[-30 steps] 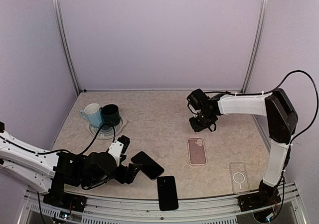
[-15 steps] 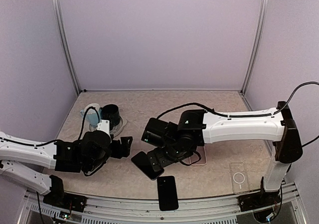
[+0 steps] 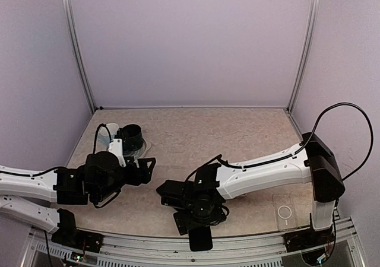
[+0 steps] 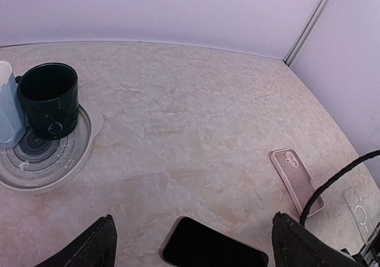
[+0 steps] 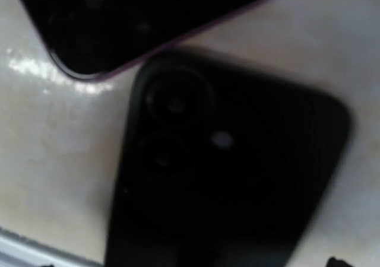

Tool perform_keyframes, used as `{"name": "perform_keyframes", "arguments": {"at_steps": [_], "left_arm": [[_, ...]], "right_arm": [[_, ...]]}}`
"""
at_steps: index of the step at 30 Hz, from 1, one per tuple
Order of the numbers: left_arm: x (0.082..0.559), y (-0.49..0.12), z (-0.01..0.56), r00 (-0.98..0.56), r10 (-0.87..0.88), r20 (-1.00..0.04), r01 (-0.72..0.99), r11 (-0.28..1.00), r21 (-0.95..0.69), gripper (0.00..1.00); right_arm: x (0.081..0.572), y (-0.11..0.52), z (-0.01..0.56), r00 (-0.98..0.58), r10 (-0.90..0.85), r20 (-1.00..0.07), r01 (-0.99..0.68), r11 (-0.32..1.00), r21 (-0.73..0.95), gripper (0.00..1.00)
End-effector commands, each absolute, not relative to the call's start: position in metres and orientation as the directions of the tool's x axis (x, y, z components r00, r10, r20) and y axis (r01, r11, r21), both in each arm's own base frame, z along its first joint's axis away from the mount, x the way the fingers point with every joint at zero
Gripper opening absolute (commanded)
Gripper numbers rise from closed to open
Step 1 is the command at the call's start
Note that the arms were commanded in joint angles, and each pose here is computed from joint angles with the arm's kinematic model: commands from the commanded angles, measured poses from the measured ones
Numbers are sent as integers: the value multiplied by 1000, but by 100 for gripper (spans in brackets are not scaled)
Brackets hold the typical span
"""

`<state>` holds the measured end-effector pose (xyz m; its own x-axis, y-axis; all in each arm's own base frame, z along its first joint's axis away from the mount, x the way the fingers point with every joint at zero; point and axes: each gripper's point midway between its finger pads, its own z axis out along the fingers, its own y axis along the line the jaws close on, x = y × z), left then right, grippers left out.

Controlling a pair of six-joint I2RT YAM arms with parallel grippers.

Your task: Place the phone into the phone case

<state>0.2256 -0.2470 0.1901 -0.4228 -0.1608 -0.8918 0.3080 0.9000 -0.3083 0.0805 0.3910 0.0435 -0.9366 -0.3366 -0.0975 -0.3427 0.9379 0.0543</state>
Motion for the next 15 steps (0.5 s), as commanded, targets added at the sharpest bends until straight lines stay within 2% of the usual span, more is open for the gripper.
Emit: {"name": "perform_keyframes", "arguments": {"at_steps": [1,9,11,15], "left_arm": [[221,-240,188,-430,-194,-882,311,885,-346,89],[225,-245,191,-423,-187,-887,312,889,-336,89],[225,-248,188,-426,-175,-888,318,890,-328,89],[227,-254,185,-434,-137,-890,323,899,-296,89]], "right_arm": [[68,392,15,-943,-332,-22,-333,942,34,99],[64,360,-1,-956,-293,23,-294,955,-49,94],[64,358,-4,-955,-297,26,-298,953,-53,84],[68,356,-5,-955,-295,16,-296,955,-36,54]]}}
